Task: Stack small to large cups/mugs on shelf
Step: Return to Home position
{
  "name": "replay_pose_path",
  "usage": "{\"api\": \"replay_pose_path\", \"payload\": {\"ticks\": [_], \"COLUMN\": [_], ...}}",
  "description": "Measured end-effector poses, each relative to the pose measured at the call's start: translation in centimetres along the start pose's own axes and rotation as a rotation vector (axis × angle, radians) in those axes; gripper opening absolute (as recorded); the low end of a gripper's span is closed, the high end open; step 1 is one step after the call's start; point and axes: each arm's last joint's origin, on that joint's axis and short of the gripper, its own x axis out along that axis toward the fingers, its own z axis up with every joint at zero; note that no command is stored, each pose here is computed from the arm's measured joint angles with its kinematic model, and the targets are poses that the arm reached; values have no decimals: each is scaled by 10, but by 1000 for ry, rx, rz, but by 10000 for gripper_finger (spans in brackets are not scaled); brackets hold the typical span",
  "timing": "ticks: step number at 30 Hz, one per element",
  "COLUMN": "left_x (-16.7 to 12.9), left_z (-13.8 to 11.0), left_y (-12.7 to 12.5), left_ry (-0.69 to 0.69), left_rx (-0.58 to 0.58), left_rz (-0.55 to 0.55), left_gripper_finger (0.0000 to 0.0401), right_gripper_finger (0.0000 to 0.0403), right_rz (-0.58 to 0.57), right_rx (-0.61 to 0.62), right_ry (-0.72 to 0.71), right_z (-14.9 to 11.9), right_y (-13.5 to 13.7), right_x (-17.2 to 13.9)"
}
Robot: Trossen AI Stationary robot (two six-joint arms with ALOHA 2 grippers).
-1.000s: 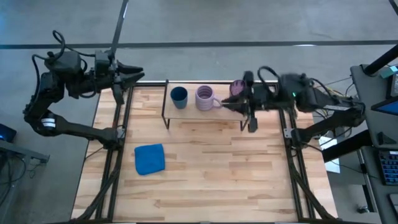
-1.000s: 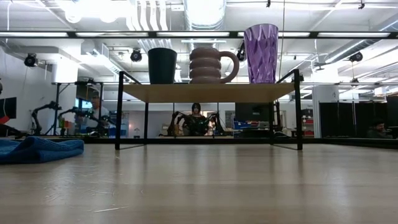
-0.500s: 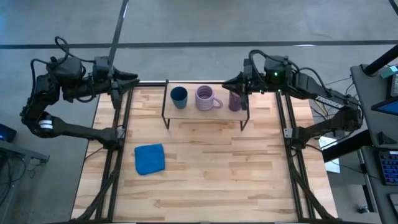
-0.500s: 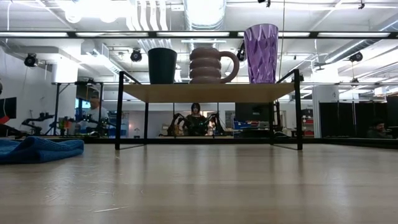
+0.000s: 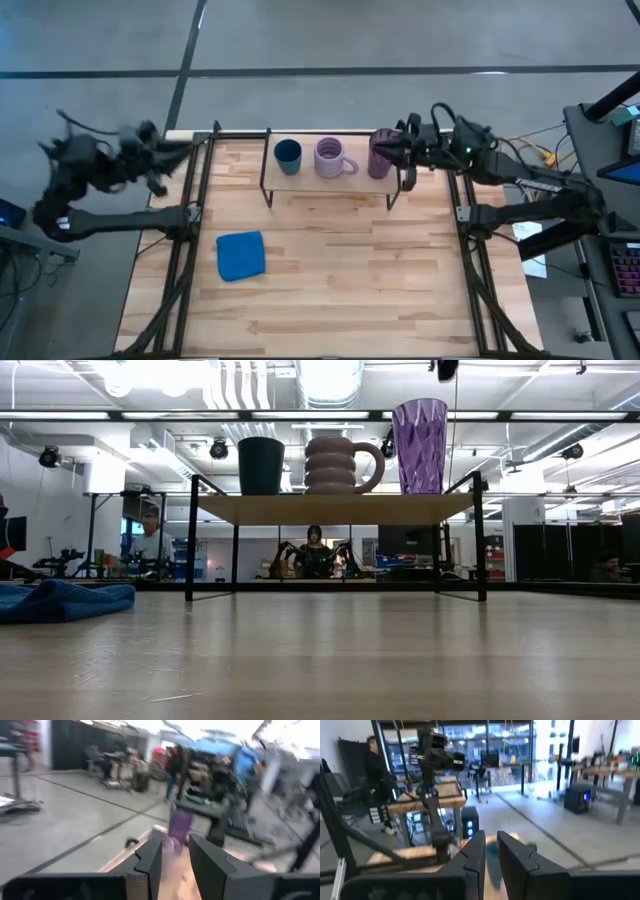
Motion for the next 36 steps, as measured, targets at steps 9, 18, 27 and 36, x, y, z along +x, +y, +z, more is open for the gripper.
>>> {"api": "replay_pose_path", "payload": {"ticks": [9,18,27,36], "left_x": [-10,-13,1,1], "left_z": [-65,-113,-122,-129], "left_y": [11,21,19,20], "left_ry": [-148,-134,-94,-92], "left_rx": [-10,-35,-45,-53], "left_rz": [-132,-147,-177,-176], "left_gripper_finger": [83,83,83,83], "right_gripper_finger": [43,43,43,43], "right_rz": [34,73,156,174], "right_rx": [68,177,268,333], "right_ry": [6,13,39,-2], "right_z": [-46,-80,-108,-147], "right_y": [0,4,15,15], "right_x": [-15,-46,-66,-80]}}
